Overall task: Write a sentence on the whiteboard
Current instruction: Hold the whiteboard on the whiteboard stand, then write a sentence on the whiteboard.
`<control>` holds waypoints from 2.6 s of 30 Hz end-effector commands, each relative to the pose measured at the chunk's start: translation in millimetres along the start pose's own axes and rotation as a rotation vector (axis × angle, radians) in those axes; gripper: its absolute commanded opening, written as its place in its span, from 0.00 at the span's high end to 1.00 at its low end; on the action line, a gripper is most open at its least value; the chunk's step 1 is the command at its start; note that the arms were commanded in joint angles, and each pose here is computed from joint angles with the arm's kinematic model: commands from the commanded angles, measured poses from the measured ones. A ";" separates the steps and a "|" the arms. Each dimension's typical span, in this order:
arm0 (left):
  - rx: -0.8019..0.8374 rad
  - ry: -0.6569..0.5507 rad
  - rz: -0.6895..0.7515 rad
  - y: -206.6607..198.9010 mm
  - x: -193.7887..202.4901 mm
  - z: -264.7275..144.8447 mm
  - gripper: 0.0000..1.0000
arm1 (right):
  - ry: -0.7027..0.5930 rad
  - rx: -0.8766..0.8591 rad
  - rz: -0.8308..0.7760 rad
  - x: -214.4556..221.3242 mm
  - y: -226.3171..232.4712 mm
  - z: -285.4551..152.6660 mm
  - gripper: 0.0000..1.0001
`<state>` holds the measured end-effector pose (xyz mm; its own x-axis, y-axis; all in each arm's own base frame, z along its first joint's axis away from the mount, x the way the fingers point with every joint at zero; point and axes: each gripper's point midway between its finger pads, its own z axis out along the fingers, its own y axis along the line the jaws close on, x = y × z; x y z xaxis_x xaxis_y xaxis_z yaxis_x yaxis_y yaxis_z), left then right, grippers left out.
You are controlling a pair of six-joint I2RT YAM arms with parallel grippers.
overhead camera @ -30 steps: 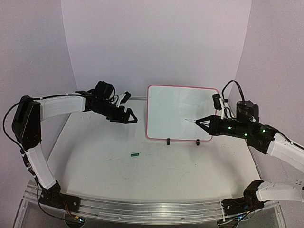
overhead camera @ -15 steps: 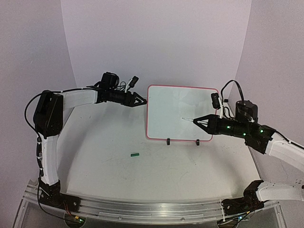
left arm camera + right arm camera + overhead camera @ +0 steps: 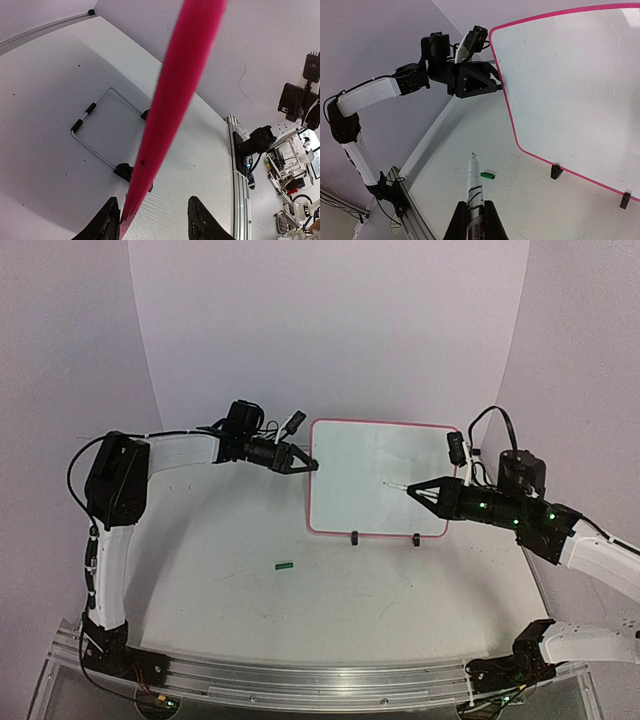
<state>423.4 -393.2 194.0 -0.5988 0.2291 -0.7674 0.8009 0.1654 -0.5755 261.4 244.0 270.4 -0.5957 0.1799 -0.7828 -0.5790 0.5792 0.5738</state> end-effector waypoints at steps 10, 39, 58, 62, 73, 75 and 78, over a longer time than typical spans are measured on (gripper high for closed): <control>0.018 -0.006 0.040 -19.2 2.1 5.2 0.81 | -0.016 -0.029 0.002 -0.5 4.1 1.1 1.00; -0.064 0.028 0.087 -48.7 41.7 17.7 1.00 | -0.077 -0.052 0.042 -2.1 -2.6 11.1 1.00; -0.121 0.040 0.065 -31.6 50.7 21.4 1.00 | -0.120 -0.069 0.038 -16.4 1.2 24.8 1.00; -0.108 0.025 0.059 -29.1 51.0 24.8 1.00 | -0.104 -0.070 0.038 -13.0 3.0 32.0 1.00; -0.112 0.048 0.042 -21.5 60.4 36.0 1.00 | -0.078 -0.094 0.022 -6.0 17.4 52.8 1.00; -0.114 0.065 0.044 -20.1 65.7 38.9 1.00 | -0.084 -0.097 0.023 -7.0 19.0 55.1 1.00; -0.121 0.087 0.051 -18.9 72.3 39.1 1.00 | -0.093 -0.101 0.022 -10.3 21.1 57.9 1.00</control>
<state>381.9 -410.9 172.2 -0.5024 0.2382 -0.8312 0.8592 0.2447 -0.4493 279.1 293.1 242.2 -0.6225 0.2096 -0.7540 -0.5801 0.5232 0.6244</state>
